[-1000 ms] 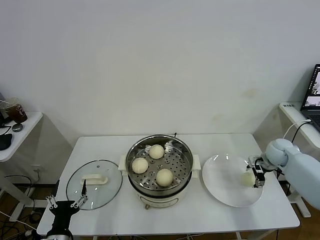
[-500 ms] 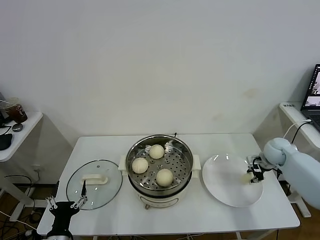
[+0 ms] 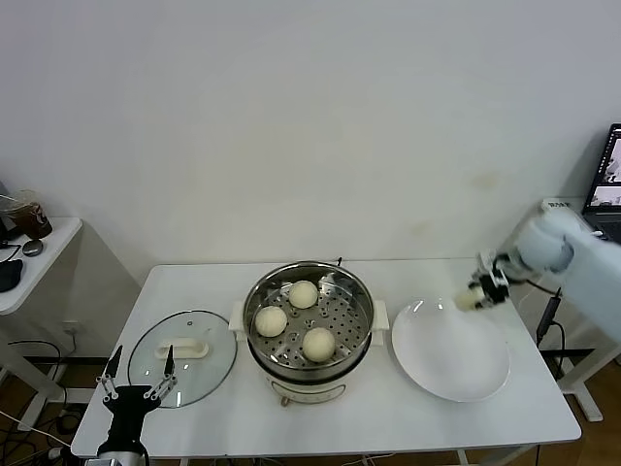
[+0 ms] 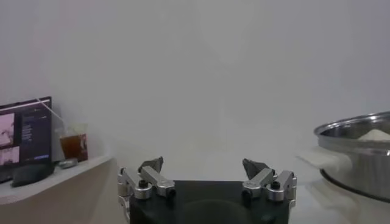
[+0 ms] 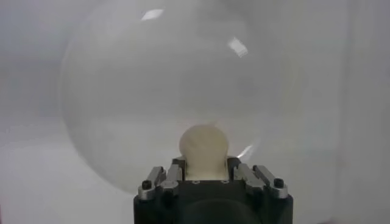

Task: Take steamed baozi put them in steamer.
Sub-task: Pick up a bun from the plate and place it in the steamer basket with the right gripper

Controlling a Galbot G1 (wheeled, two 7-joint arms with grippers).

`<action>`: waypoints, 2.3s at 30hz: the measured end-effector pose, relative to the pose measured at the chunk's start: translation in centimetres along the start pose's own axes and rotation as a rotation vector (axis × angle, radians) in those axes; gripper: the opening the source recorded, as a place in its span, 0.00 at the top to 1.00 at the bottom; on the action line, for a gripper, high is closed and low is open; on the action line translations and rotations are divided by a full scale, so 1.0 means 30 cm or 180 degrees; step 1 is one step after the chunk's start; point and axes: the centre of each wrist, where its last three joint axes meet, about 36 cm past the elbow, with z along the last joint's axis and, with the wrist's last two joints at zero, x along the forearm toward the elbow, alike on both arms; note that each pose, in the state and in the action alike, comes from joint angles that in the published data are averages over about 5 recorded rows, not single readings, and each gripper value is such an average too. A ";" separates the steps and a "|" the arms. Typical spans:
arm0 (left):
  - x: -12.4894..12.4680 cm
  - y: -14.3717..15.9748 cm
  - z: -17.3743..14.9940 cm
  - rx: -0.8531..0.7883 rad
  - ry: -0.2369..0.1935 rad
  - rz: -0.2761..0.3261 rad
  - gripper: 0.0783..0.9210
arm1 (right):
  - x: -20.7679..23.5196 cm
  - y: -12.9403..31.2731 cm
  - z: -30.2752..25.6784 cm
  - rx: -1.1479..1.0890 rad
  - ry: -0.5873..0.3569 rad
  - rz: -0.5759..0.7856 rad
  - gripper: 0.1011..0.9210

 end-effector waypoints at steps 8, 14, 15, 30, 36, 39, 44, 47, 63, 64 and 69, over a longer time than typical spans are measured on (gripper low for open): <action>-0.004 -0.015 -0.006 0.0013 -0.0012 0.0034 0.12 | 0.155 -0.097 -0.415 0.0221 -0.0482 0.0096 0.58; -0.003 -0.001 -0.015 -0.0006 -0.0033 0.0017 0.12 | 0.127 -0.091 -0.655 0.0237 -0.0566 -0.0040 0.59; -0.004 0.001 -0.016 -0.0008 -0.0039 0.0013 0.12 | 0.115 -0.088 -0.686 0.0237 -0.0561 -0.0067 0.59; -0.001 0.008 -0.019 -0.0008 -0.0036 -0.0021 0.12 | -0.129 -0.018 -0.810 0.0174 -0.0287 -0.0376 0.58; 0.004 0.008 -0.016 -0.0008 -0.0025 -0.0025 0.12 | -0.205 0.010 -0.801 0.0184 -0.0208 -0.0424 0.59; 0.004 0.010 -0.017 -0.0013 -0.0027 -0.0029 0.12 | -0.236 0.022 -0.805 0.0202 -0.0193 -0.0429 0.58; 0.008 0.014 -0.017 -0.0019 -0.0023 -0.0035 0.12 | -0.264 0.031 -0.807 0.0194 -0.0208 -0.0403 0.50; 0.009 0.017 -0.018 -0.0025 -0.0023 -0.0040 0.12 | -0.262 0.031 -0.805 0.0180 -0.0229 -0.0385 0.40; -0.002 0.020 -0.015 0.0009 -0.0056 -0.0064 0.12 | -0.061 0.064 -0.698 -0.0037 -0.0744 -0.0050 0.12; -0.004 0.019 -0.017 0.0022 -0.0070 -0.0077 0.12 | -0.050 0.078 -0.676 -0.0078 -0.0825 0.0009 0.12; -0.011 0.015 -0.031 0.0104 -0.0139 -0.0151 0.12 | -0.028 0.180 -0.546 -0.0357 -0.1312 0.0473 0.12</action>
